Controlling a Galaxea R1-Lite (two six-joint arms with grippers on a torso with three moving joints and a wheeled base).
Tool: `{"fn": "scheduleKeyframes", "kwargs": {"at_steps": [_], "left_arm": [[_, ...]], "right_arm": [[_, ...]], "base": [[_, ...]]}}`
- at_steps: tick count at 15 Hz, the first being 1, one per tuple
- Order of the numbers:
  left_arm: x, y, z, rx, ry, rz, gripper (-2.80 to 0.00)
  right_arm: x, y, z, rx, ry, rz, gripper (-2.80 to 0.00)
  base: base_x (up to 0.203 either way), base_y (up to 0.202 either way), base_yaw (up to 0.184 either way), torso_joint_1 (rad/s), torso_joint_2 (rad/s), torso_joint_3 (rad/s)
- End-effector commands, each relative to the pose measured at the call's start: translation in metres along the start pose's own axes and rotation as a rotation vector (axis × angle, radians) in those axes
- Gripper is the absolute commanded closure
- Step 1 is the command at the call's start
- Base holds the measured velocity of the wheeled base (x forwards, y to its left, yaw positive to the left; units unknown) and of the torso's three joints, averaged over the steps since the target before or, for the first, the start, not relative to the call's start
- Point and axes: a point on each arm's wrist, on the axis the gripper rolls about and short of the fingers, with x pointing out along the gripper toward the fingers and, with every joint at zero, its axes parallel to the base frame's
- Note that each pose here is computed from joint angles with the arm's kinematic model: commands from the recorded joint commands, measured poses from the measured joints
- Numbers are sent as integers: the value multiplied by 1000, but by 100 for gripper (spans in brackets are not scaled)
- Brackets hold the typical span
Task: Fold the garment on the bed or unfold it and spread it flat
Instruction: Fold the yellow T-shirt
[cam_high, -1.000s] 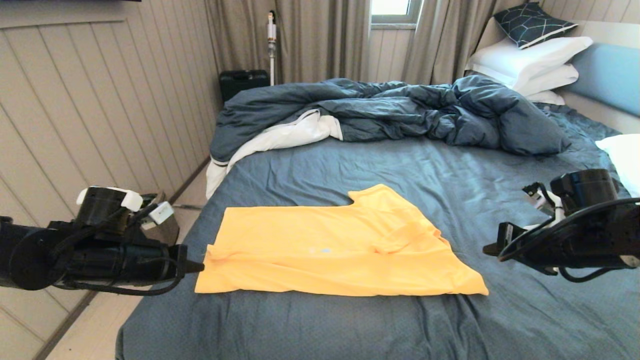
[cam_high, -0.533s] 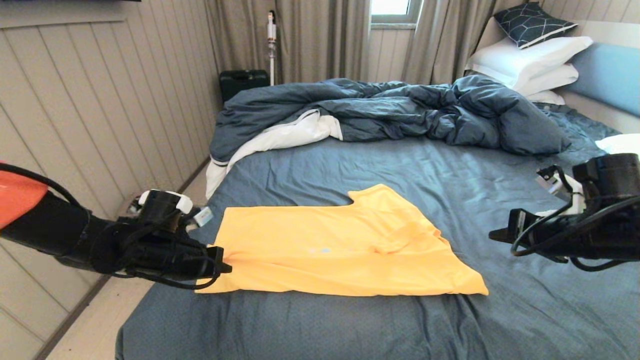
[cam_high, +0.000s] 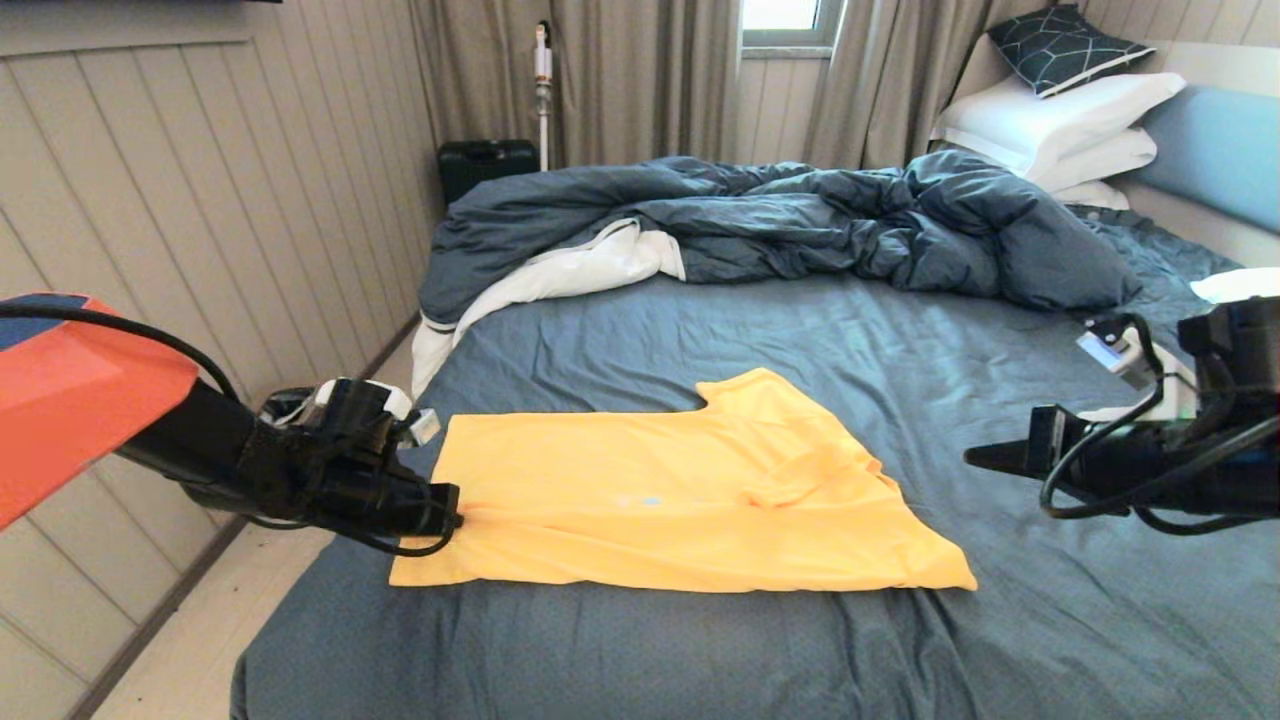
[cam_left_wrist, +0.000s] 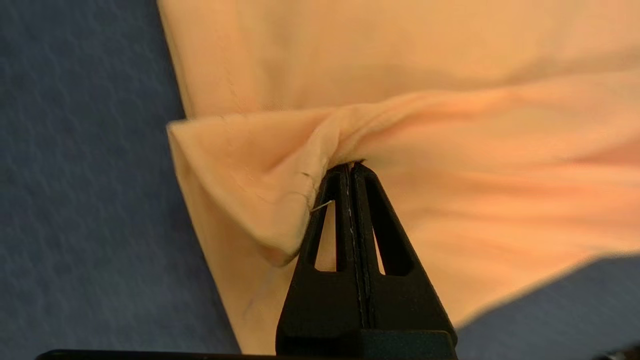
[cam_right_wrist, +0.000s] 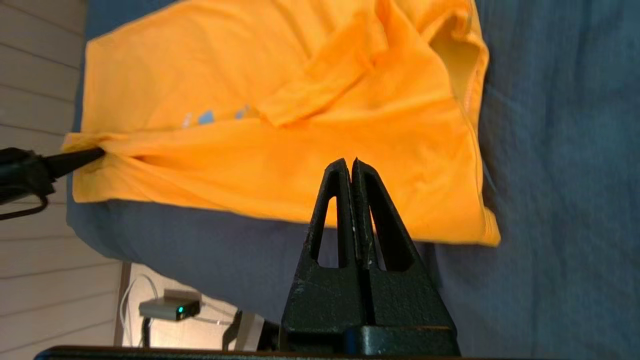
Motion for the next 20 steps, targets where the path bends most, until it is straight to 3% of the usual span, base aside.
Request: {"fn": "scheduleKeyframes", "kwargs": {"at_steps": [1, 12, 16, 20], "left_arm": [[13, 8, 4, -11, 6, 18, 0], [18, 7, 54, 4, -107, 51, 0], [-8, 4, 51, -1, -128, 54, 0], [-51, -3, 33, -7, -145, 52, 0]], "right_arm": [[0, 4, 1, -26, -35, 33, 0], [-5, 6, -18, -62, -71, 87, 0], [-4, 5, -18, -58, -65, 85, 0], [-2, 4, -19, -54, -59, 82, 0]], "base": [[0, 0, 0, 0, 0, 0], [0, 0, 0, 0, 0, 0], [0, 0, 0, 0, 0, 0], [0, 0, 0, 0, 0, 0]]}}
